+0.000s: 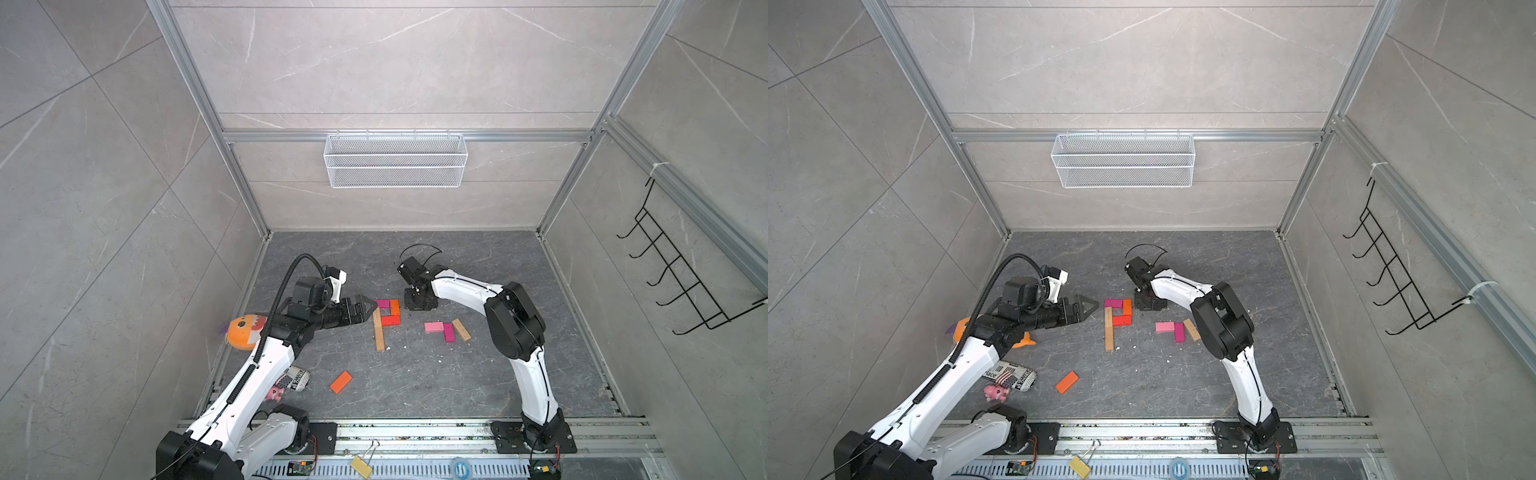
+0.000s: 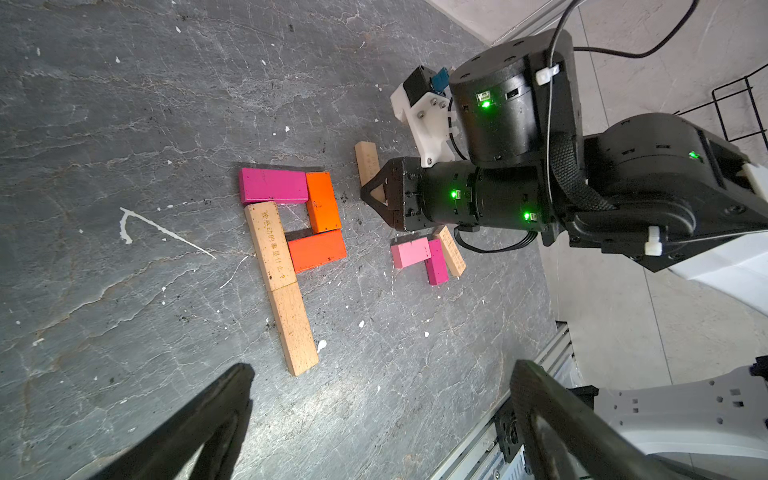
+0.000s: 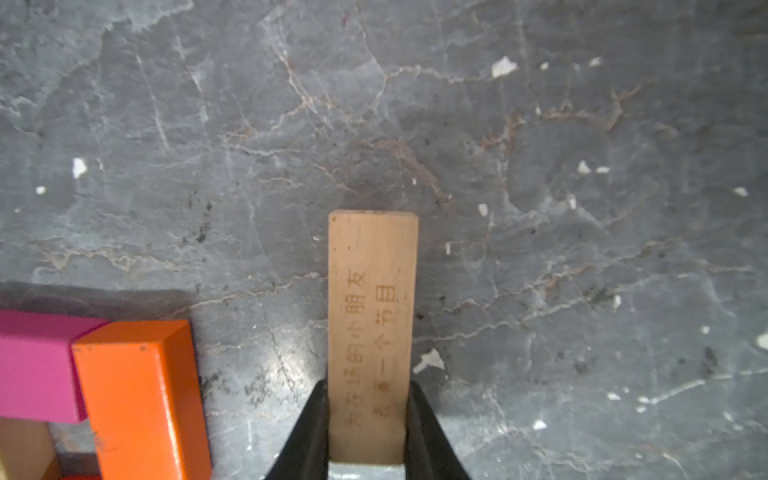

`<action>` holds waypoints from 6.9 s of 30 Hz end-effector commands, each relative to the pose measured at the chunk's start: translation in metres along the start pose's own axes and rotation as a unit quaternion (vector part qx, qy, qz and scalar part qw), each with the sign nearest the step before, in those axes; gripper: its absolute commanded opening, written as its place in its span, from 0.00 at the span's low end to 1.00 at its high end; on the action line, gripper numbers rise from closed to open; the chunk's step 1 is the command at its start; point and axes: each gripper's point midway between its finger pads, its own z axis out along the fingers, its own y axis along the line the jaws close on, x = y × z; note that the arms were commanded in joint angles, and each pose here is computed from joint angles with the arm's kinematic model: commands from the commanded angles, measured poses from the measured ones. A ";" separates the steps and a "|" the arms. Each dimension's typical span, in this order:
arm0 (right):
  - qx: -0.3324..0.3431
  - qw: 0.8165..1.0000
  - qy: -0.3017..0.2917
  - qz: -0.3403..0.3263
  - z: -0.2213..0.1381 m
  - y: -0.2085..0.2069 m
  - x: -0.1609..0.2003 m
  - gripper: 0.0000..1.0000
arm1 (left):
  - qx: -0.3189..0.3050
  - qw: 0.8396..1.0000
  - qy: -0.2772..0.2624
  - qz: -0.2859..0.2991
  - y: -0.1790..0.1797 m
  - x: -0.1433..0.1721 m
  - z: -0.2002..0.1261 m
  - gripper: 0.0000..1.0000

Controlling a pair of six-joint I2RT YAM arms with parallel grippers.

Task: Assemble the letter p with building blocks
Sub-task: Pick up the building block from the center of the board, then assemble the building block at the center of the board, then pick up the building block from the center of the board.

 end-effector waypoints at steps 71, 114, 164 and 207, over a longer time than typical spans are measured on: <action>0.002 0.999 0.035 -0.009 -0.041 -0.035 0.157 0.20 | 0.035 0.999 -0.005 -0.004 -0.012 -0.004 -0.002 1.00; -0.010 0.999 0.040 -0.015 -0.036 -0.030 0.155 0.24 | 0.034 0.999 -0.004 -0.005 -0.012 -0.003 -0.001 1.00; -0.049 0.998 -0.016 -0.020 -0.107 -0.039 0.127 0.67 | 0.010 1.000 -0.023 0.007 -0.006 -0.007 -0.009 1.00; -0.114 0.991 -0.039 -0.062 -0.110 -0.058 0.137 1.00 | -0.423 0.831 0.013 -0.361 0.125 0.181 -0.015 0.94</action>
